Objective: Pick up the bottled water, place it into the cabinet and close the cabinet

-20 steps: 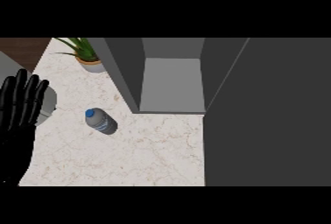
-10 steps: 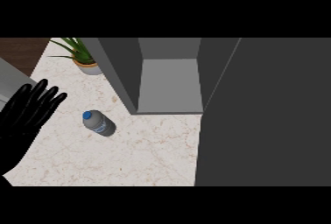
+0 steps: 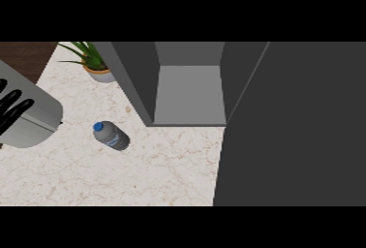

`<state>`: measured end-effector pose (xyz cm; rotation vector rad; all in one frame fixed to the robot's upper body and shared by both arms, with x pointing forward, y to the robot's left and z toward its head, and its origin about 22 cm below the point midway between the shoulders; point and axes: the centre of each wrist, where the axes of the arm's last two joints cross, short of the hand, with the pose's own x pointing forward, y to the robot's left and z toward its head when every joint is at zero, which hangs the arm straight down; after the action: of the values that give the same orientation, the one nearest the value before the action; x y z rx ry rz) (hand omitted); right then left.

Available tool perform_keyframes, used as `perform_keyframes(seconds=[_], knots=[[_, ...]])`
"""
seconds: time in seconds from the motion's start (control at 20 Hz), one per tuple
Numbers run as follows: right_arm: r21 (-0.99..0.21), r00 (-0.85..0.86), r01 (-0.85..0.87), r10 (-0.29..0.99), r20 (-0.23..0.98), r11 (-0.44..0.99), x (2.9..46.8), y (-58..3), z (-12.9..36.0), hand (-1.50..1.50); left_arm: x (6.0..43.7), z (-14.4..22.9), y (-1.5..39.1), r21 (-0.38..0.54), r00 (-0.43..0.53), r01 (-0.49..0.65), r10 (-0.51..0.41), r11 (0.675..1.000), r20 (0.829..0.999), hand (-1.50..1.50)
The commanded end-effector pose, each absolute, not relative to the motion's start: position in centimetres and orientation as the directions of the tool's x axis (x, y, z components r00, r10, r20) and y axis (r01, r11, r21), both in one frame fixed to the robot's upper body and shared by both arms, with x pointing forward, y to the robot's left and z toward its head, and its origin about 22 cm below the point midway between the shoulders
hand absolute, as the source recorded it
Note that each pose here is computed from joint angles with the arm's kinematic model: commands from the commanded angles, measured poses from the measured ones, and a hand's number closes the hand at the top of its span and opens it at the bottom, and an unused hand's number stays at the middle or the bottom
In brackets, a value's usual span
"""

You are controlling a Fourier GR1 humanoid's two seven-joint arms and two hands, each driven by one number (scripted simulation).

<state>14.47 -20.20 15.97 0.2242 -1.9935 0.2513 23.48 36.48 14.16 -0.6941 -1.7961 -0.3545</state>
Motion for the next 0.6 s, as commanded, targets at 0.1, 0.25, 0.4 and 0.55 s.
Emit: perform_keyframes(seconds=[0.1, 0.25, 0.4, 0.55], knots=[[-0.075, -0.408, -0.271, -0.044, 0.912, 0.96, 13.5, -19.0, 15.7, -1.5, 21.7, 14.2, 38.2, -0.11, -0.168, 0.604, 0.261, 0.789, 0.95, -1.5], [-0.061, -0.408, -0.28, -0.061, 0.911, 0.958, 10.7, -19.1, 18.5, -1.5, 22.2, 12.4, 36.3, -0.085, -0.154, 0.605, 0.221, 0.792, 0.963, -1.5], [-0.052, -0.414, -0.257, -0.061, 0.908, 0.965, 11.6, -18.5, 17.3, -1.5, 24.4, 14.2, 38.2, -0.032, -0.18, 0.589, 0.169, 0.808, 0.969, -1.5], [-0.046, -0.394, -0.271, -0.067, 0.917, 0.961, 12.4, -18.3, 17.6, -1.5, 24.7, 12.5, 37.3, -0.01, -0.16, 0.618, 0.139, 0.786, 0.977, -1.5]])
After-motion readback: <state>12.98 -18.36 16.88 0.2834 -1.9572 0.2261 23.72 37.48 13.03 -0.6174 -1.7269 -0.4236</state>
